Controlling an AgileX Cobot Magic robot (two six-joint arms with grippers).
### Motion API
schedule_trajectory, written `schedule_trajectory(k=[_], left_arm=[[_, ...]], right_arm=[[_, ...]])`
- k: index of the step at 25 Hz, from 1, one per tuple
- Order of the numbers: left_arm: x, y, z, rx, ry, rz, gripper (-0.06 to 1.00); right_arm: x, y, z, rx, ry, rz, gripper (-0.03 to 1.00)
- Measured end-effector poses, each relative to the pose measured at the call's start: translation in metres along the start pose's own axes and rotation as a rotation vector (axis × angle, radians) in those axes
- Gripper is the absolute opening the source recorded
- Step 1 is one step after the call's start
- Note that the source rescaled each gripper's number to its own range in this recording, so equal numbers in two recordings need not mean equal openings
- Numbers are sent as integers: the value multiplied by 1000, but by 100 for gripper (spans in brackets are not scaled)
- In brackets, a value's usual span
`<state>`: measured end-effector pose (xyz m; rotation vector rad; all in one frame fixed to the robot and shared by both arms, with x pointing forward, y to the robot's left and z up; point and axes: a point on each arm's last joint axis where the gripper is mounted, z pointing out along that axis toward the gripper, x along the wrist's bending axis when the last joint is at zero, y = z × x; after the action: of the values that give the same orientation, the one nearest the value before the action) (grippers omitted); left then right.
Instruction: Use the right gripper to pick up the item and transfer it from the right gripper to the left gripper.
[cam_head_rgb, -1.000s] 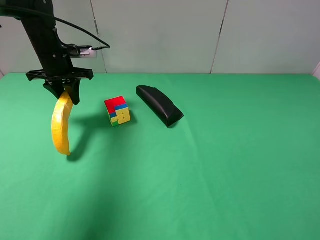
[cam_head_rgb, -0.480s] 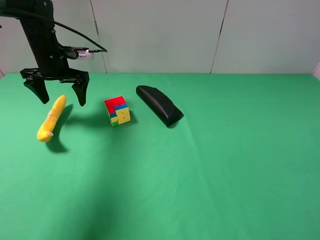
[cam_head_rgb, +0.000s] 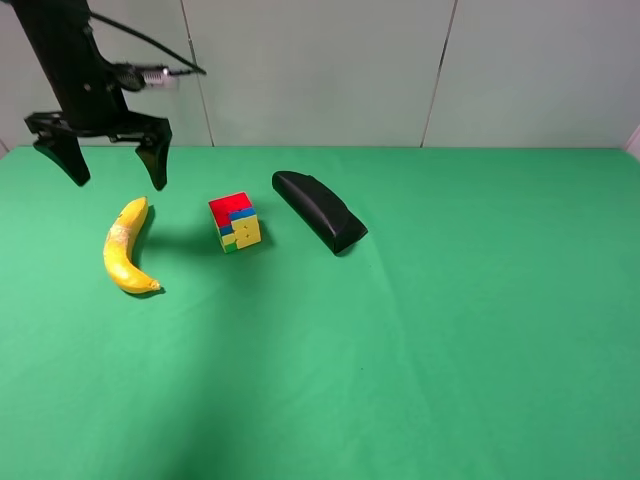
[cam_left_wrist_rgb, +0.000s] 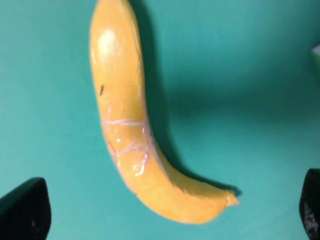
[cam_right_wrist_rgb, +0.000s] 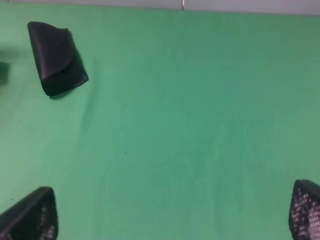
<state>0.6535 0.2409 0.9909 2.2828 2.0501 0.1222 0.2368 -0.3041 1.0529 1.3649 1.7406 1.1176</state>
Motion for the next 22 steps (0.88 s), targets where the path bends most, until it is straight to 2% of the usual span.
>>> schedule_trajectory(k=[6,10,17,22], left_arm=[[-4,-9,-50,-119,3,13,100],[-18,-20,-88,-210,9,37,100],[-52,-49,-142,-361,78,125,100],[-67,-84,-161,-409,61,148,100]], right_arm=[[0,0,0,0,0,0,100],[0,0,0,0,0,0,100],[0,0,0,0,0,0,100],[0,0,0,0,0,0,100]])
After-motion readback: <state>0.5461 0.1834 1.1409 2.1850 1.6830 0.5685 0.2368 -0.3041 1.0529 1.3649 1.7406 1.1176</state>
